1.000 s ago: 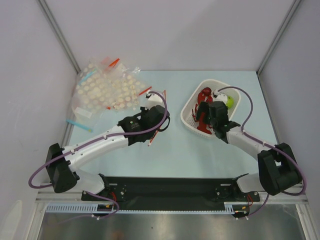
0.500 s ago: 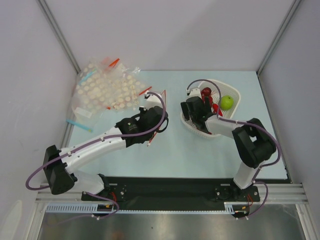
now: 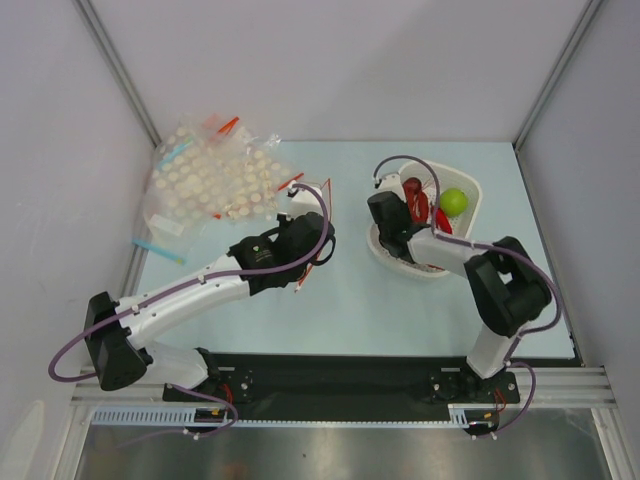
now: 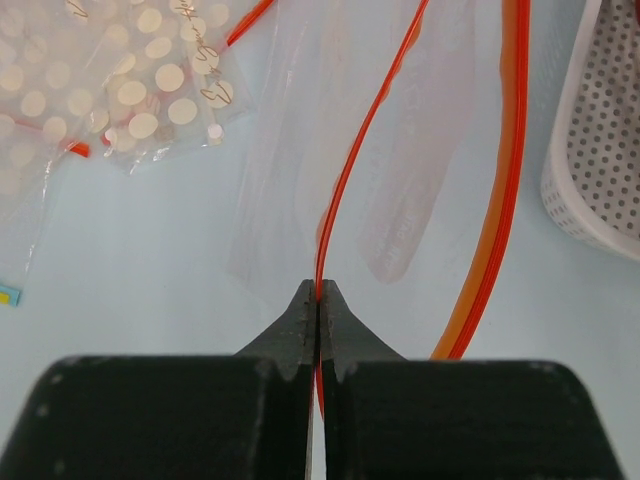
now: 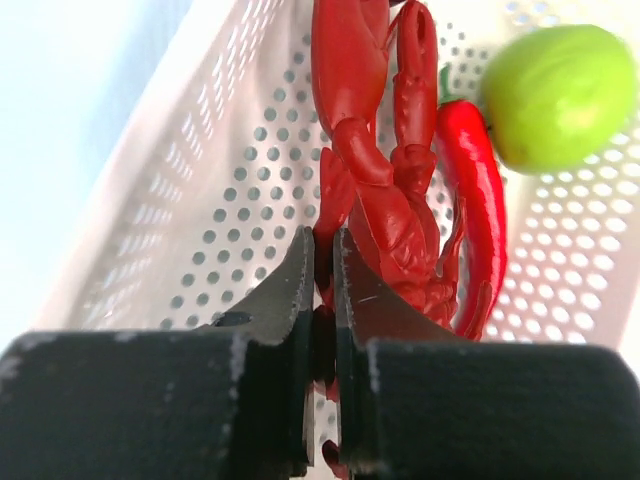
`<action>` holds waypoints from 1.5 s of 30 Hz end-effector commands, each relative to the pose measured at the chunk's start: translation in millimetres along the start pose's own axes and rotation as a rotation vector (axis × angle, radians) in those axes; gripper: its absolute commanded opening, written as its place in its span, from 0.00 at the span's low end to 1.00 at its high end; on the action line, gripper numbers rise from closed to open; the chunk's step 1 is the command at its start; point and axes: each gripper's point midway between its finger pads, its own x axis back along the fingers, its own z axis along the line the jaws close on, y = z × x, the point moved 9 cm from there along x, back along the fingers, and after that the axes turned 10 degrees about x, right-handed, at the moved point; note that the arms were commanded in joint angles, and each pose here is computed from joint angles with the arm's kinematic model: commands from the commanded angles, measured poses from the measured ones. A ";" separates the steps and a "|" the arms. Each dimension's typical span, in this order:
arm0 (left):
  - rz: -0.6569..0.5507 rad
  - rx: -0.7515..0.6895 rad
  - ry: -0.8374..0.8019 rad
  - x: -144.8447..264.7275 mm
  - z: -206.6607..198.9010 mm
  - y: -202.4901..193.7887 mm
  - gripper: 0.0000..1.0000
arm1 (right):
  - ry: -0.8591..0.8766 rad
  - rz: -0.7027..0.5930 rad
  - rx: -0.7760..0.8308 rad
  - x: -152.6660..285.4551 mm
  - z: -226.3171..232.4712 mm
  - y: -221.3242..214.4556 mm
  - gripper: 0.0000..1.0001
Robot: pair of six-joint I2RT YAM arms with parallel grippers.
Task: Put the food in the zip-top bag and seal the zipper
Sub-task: Pick up the fake lobster from the bin.
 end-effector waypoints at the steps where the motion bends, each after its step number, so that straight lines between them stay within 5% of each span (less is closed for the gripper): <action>1: -0.041 0.011 0.000 4.9 2.1 7.8 0.00 | 0.005 -0.164 -0.158 43.6 -25.9 31.7 0.00; 11: -0.035 0.001 0.003 2.6 -0.4 5.5 0.00 | 0.237 -0.413 -0.358 125.8 -63.9 49.5 0.00; 22: -0.032 -0.002 0.004 1.3 -1.4 4.3 0.00 | 0.650 -0.530 -0.658 124.7 -83.9 35.6 0.00; 45: -0.138 0.039 0.085 -13.3 0.8 0.9 0.00 | 1.179 -0.715 -0.630 200.6 -88.9 55.8 0.00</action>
